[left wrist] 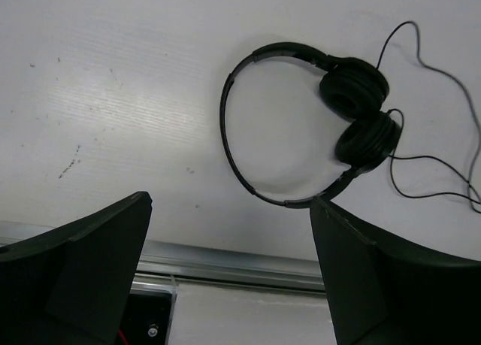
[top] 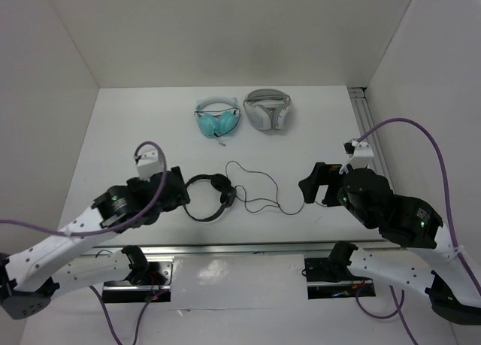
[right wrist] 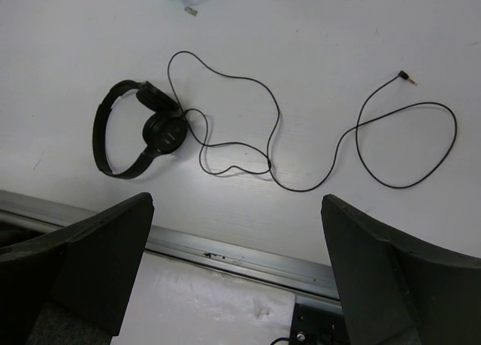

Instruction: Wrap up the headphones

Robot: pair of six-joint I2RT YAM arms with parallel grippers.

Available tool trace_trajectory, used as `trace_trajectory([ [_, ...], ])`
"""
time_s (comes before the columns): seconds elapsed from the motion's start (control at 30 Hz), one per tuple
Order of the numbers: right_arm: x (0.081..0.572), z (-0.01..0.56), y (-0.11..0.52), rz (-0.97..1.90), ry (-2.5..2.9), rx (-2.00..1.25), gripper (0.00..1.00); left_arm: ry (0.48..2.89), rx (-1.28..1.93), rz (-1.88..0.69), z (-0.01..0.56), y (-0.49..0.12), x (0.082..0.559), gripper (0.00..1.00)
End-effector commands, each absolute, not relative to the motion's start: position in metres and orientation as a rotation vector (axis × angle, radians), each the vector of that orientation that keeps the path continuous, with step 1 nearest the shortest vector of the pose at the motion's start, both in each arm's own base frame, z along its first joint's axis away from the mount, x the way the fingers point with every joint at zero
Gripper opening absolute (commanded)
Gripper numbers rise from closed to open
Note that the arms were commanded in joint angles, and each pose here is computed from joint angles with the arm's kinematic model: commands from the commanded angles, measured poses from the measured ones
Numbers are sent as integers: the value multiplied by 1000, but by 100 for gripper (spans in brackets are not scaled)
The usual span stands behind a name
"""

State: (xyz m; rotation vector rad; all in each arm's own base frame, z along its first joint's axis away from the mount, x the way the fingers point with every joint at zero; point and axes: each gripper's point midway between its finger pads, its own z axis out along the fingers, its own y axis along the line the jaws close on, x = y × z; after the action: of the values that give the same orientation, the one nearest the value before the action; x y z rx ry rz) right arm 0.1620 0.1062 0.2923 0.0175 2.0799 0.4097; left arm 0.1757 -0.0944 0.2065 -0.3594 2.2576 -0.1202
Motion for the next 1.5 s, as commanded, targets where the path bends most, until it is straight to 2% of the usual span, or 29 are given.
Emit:
trace_trajectory([
  [0.0,164,307,128,530,2036,-23,100,2277,-414,-139,179,-128,196,100],
  [0.3,156,309,135,607,2032,-54,100,2380,-512,23,103,-131,219,100],
  [0.43,155,300,138,618,2037,-76,100,2393,-588,-24,75,-119,239,92],
  [0.53,155,292,141,616,2053,-87,100,2451,-574,-85,56,-117,237,86],
  [0.7,156,288,144,611,2062,-105,100,2511,-574,-179,36,-121,239,86],
  [0.97,158,286,148,619,2053,-102,100,2576,-592,-111,16,-116,229,86],
  [1.03,159,286,148,613,2052,-111,100,2587,-618,-92,10,-111,225,80],
  [1.1,158,284,147,607,2059,-114,100,2603,-617,-91,6,-110,221,68],
  [1.2,158,290,144,612,2041,-102,100,2615,-631,-76,1,-107,215,66],
  [1.3,158,290,144,612,2041,-102,100,2640,-631,-47,-8,-106,213,59],
  [1.33,158,290,144,612,2041,-102,100,2659,-618,-47,-10,-107,210,47],
  [1.47,158,294,144,618,2033,-100,100,2686,-624,-19,-14,-107,205,35],
])
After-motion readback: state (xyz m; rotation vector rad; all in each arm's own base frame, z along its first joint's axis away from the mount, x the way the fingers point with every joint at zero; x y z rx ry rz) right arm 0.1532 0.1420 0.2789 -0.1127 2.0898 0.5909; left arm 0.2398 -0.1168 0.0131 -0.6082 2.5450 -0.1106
